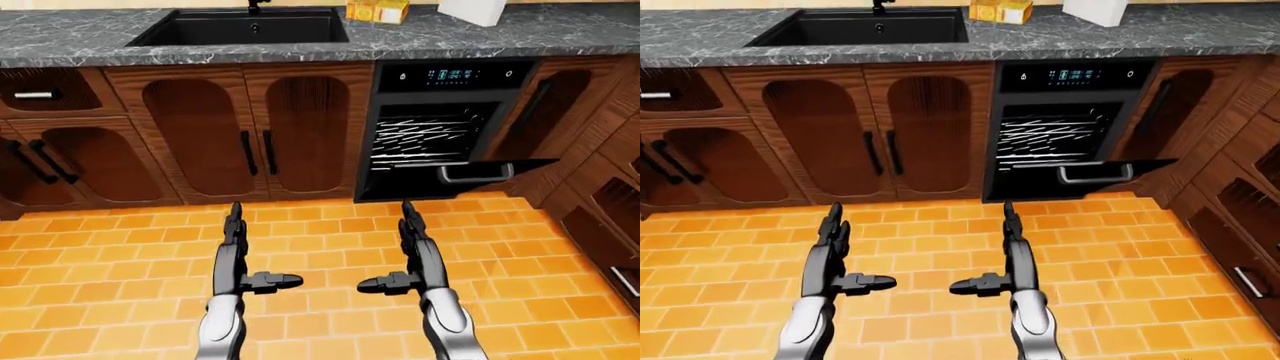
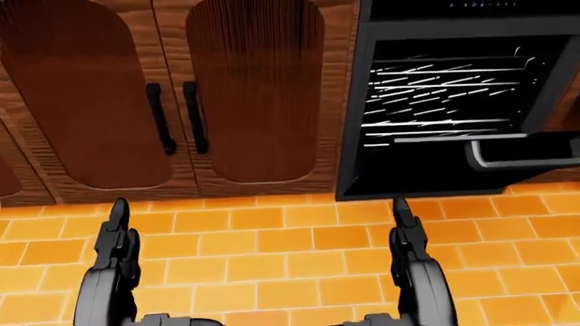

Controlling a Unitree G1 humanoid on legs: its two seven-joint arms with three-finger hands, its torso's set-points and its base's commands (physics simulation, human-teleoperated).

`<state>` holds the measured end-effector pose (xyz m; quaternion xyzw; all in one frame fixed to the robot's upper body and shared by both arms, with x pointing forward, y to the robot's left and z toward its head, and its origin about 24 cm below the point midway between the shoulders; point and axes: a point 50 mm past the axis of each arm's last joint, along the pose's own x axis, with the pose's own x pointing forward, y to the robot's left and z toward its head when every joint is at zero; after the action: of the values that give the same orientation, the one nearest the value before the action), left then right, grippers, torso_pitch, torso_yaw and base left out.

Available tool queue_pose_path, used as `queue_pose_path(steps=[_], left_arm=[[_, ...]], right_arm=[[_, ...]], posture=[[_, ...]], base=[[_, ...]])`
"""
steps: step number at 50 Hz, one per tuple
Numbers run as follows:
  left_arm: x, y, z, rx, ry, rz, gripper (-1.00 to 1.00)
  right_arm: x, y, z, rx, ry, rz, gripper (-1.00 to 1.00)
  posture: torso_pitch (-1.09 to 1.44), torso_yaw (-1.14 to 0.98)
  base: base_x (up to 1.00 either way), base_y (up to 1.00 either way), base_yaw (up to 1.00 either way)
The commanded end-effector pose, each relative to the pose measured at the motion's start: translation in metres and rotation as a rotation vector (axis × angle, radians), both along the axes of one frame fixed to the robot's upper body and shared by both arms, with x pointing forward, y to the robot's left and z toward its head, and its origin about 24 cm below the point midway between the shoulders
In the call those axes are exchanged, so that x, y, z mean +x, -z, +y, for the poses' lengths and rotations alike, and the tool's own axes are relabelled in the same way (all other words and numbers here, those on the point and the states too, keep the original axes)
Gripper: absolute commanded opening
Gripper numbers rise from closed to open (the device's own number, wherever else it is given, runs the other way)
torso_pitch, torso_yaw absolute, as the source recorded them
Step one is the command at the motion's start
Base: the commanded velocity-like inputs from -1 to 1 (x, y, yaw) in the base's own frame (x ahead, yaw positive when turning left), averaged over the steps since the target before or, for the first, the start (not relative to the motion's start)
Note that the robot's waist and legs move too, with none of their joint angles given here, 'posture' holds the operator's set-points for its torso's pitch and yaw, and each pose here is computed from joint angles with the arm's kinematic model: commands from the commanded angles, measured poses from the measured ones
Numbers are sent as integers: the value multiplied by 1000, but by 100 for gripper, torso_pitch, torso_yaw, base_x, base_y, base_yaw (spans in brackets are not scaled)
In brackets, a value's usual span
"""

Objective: Close the dishwasher door

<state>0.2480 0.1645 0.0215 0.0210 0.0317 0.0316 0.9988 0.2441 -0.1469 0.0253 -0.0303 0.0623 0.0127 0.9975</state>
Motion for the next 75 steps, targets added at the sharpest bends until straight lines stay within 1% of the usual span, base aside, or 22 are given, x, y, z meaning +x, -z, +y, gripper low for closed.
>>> queue_pose_path(steps=[1,4,7,9,13,27,75], left_arm=[[6,-20,-3,2,13,-105,100],[6,-21,-2,5,8,-110,100],[6,-21,-2,5,7,-109,100],[6,-21,-2,7,6,-111,100],[5,-21,-3,10,10,-111,100],[6,-17,-4,11,18,-104,100],[6,-17,-4,11,14,-106,100]], right_arm=[[4,-19,-1,-4,-4,-101,100],[7,-14,0,-8,-10,-89,100],[5,-16,0,-13,-9,-90,100],[8,-12,2,-11,-16,-79,100],[6,-14,1,-10,-10,-81,100],[8,-11,3,8,-22,-67,100],[3,-15,2,20,-28,-72,100]], posture=[[0,0],[0,0],[0,0],[0,0],[0,0],[0,0],[0,0]], base=[[0,0,-55],[0,0,-56],[0,0,-56],[0,0,-54],[0,0,-50],[0,0,-43],[0,0,-63]])
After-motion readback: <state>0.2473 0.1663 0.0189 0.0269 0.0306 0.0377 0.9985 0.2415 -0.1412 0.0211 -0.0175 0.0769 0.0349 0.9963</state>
